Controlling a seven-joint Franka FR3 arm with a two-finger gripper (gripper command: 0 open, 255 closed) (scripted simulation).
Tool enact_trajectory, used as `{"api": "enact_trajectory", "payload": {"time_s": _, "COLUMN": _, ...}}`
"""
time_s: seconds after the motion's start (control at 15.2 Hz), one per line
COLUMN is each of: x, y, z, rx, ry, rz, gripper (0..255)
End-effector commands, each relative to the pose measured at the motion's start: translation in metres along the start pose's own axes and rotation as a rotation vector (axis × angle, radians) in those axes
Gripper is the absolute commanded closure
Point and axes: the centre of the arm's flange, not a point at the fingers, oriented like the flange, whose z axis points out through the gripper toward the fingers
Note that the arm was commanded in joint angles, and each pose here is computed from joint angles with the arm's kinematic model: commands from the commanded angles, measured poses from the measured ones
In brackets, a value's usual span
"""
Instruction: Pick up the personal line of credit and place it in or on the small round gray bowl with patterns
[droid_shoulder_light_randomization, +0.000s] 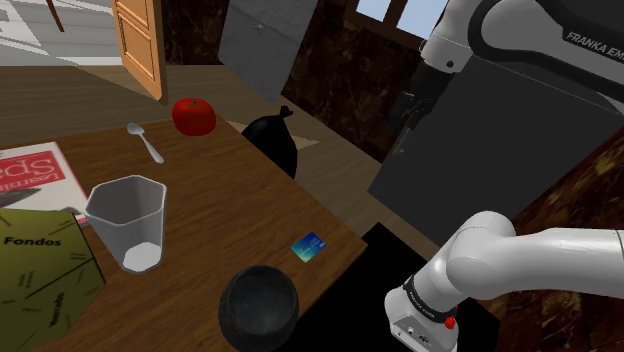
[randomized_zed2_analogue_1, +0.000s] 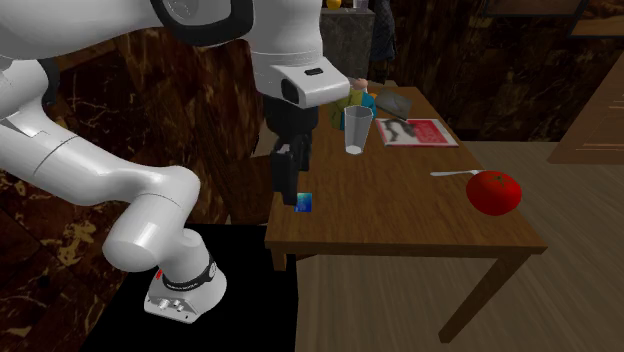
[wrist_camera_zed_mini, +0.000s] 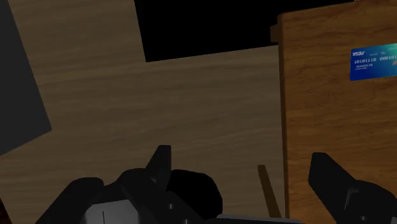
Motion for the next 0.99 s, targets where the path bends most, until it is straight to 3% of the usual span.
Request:
{"api": "enact_trajectory", "payload": {"time_s": 0.0, "x": 0.000, "y": 0.000, "z": 0.000, "rx": 0.000, "ry": 0.000, "rz": 0.000, "gripper": 0}}
{"api": "enact_trajectory", "payload": {"time_s": 0.92, "x": -0.071, "y": -0.108, "z": 0.113, "rx": 0.066, "ry": -0.079, "rz": 0.682, "gripper": 0}}
